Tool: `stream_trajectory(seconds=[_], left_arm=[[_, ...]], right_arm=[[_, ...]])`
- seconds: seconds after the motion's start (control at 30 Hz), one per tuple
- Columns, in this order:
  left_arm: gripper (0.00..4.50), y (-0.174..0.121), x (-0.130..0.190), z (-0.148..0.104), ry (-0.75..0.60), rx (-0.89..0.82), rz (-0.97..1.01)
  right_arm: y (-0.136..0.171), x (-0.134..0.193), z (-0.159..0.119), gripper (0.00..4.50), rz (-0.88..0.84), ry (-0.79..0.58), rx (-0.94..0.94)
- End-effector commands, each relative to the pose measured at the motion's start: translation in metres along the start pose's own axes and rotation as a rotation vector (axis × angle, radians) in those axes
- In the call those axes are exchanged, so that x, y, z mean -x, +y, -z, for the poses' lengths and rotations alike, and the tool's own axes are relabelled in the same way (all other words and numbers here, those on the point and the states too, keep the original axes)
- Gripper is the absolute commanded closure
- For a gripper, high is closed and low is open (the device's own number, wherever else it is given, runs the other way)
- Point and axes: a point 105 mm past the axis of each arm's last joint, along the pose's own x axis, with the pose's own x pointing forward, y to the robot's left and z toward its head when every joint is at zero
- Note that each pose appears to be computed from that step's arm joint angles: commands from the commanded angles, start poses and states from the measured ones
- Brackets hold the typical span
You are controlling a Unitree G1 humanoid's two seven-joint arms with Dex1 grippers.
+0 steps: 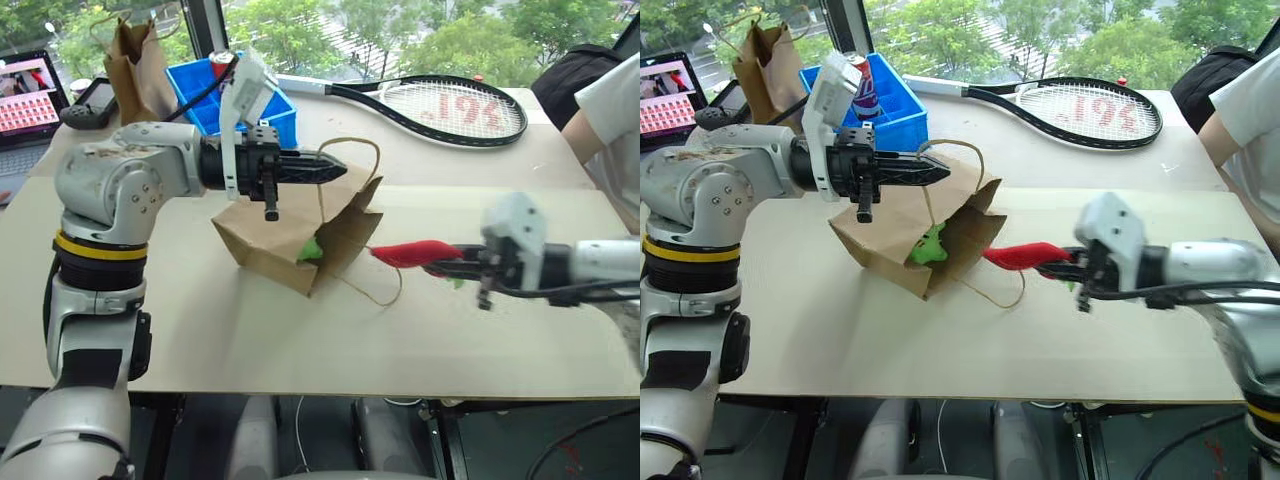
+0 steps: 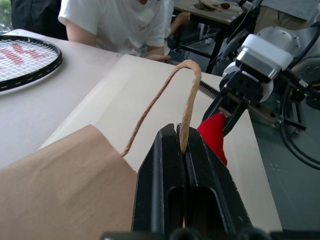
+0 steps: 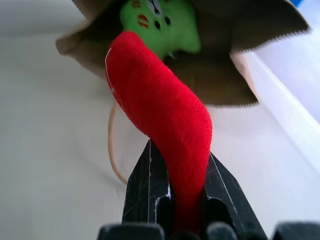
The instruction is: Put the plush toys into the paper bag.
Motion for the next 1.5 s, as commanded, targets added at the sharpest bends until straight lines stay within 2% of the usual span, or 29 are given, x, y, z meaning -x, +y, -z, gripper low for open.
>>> stream_trajectory(seconds=[0.03, 0.27, 0.4, 0.5, 0.6, 0.63, 0.87, 0.97, 1.1, 1.27, 1.37, 1.5], left_arm=[[4.5, 0.0, 0.004, -0.014, -0.031, -0.047, -0.011], [4.5, 0.0, 0.006, -0.014, -0.035, -0.045, -0.015], [4.5, 0.0, 0.006, -0.015, -0.037, -0.048, -0.015], [4.5, -0.001, 0.006, -0.015, -0.037, -0.048, -0.014], [4.5, -0.001, 0.006, -0.015, -0.039, -0.048, -0.017], [4.5, -0.001, 0.006, -0.015, -0.041, -0.047, -0.018], [4.5, -0.001, 0.007, -0.014, -0.044, -0.047, -0.023], [4.5, -0.001, 0.007, -0.013, -0.044, -0.046, -0.026], [4.5, 0.001, 0.007, -0.013, -0.045, -0.046, -0.028], [4.5, 0.003, 0.006, -0.013, -0.041, -0.049, -0.029], [4.5, 0.004, 0.006, -0.014, -0.041, -0.051, -0.026], [4.5, 0.005, 0.004, -0.014, -0.041, -0.053, -0.019]], right_arm=[[-0.004, -0.022, -0.004, 4.49, 0.016, 0.021, 0.138], [-0.011, -0.078, -0.018, 4.49, 0.018, -0.018, 0.273], [-0.016, -0.095, -0.017, 4.49, 0.043, -0.014, 0.348], [-0.021, -0.106, -0.032, 4.49, 0.093, -0.075, 0.421], [-0.019, -0.115, -0.044, 4.49, 0.1, -0.166, 0.376], [-0.016, -0.118, -0.044, 3.69, 0.092, -0.178, 0.36], [-0.009, -0.113, -0.041, 1.37, 0.085, -0.231, 0.242], [-0.01, -0.097, -0.026, 0.31, 0.078, -0.195, 0.133], [-0.022, -0.05, -0.014, 0.22, 0.099, -0.197, -0.088], [-0.016, -0.001, 0.01, 0.22, 0.074, -0.12, -0.197], [0.005, 0.008, 0.022, 0.22, 0.001, -0.07, -0.25], [0.033, -0.009, 0.035, 0.22, -0.043, -0.039, -0.285]])
